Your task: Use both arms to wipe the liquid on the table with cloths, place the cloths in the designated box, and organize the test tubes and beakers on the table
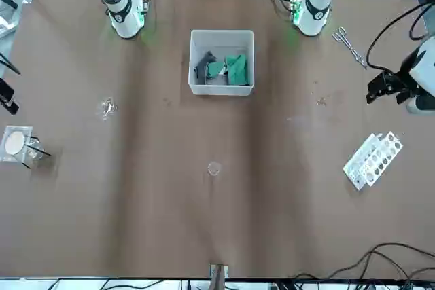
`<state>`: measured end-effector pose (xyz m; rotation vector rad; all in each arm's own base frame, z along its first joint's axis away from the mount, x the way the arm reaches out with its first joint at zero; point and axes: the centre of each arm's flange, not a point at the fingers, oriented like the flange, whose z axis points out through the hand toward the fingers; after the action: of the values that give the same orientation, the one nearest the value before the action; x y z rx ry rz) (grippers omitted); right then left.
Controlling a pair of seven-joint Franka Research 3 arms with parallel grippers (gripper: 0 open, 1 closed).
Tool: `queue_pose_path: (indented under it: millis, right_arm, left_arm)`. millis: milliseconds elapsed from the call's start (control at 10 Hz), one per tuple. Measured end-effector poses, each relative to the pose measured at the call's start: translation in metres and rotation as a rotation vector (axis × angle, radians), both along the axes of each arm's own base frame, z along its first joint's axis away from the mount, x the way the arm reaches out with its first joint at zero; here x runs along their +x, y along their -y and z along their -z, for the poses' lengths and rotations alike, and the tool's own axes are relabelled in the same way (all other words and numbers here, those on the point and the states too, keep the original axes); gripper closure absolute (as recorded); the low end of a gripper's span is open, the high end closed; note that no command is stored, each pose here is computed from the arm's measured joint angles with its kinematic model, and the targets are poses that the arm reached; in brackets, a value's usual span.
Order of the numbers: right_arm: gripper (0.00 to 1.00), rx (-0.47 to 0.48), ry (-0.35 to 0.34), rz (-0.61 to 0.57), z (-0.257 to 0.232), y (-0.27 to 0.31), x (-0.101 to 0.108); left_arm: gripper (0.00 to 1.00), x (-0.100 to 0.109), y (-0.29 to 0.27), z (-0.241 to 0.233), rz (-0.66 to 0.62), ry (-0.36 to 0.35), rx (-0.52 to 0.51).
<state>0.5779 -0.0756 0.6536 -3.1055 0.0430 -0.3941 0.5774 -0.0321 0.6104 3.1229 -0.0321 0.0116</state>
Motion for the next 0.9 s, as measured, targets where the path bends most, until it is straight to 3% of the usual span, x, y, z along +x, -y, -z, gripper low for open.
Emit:
queue_pose_path:
  millis: [600, 900]
  right_arm:
    - [0.00, 0.000, -0.001, 0.001, 0.000, 0.001, 0.000]
    - [0.00, 0.001, -0.008, -0.030, 0.002, -0.017, 0.002]
  left_arm:
    - [0.01, -0.001, 0.008, 0.000, -0.018, -0.001, -0.001]
    - [0.05, -0.015, 0.082, 0.028, -0.009, -0.062, 0.002]
